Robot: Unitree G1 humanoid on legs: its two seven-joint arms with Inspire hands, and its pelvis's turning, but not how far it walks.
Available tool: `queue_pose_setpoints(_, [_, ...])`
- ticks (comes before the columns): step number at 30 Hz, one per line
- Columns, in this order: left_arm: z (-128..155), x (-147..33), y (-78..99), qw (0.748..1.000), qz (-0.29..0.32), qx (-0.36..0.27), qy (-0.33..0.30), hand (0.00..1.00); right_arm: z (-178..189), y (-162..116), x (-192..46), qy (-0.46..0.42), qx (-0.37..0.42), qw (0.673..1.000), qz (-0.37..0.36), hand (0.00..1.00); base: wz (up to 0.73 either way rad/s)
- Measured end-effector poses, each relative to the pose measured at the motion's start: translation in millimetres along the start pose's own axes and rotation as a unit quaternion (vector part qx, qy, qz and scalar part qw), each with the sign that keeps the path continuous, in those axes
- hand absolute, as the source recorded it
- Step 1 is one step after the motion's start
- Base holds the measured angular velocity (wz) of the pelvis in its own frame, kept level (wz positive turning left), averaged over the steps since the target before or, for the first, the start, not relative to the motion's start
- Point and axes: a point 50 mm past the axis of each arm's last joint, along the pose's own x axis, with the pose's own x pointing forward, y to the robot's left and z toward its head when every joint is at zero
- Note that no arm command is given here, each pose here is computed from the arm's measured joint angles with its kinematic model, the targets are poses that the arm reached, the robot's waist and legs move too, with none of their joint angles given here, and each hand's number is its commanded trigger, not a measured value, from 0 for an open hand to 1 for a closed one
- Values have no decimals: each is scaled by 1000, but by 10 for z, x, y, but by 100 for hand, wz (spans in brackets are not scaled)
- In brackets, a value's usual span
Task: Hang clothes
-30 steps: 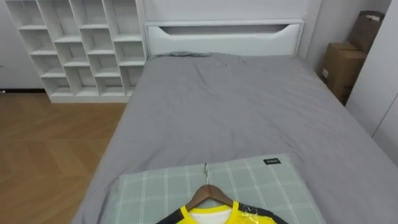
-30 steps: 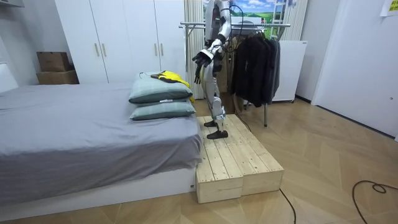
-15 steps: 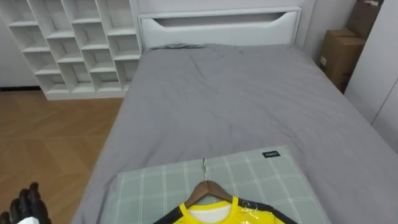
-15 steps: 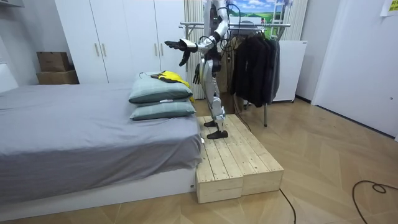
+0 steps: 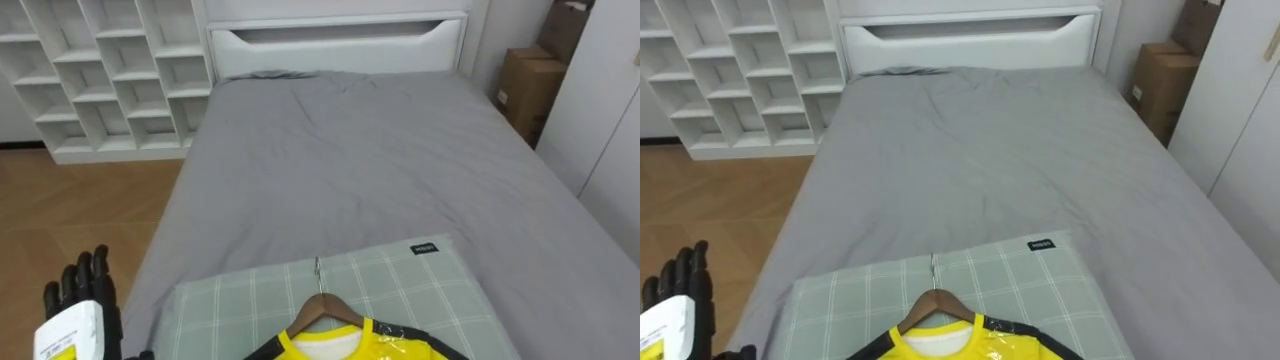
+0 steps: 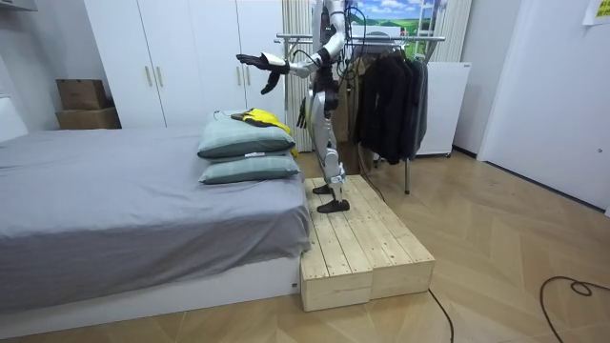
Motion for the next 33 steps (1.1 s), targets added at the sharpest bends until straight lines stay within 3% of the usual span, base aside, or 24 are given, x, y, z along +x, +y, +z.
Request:
queue_pose_setpoints(16, [129, 155, -2, 1000, -23, -13, -12, 0, -44, -13, -4, 3, 51, 999, 0, 0, -4])
queue_pose_setpoints(33, [6, 55, -199, 995, -93, 24, 22, 0, -180, -54, -25, 29, 61, 998, -4, 0, -6])
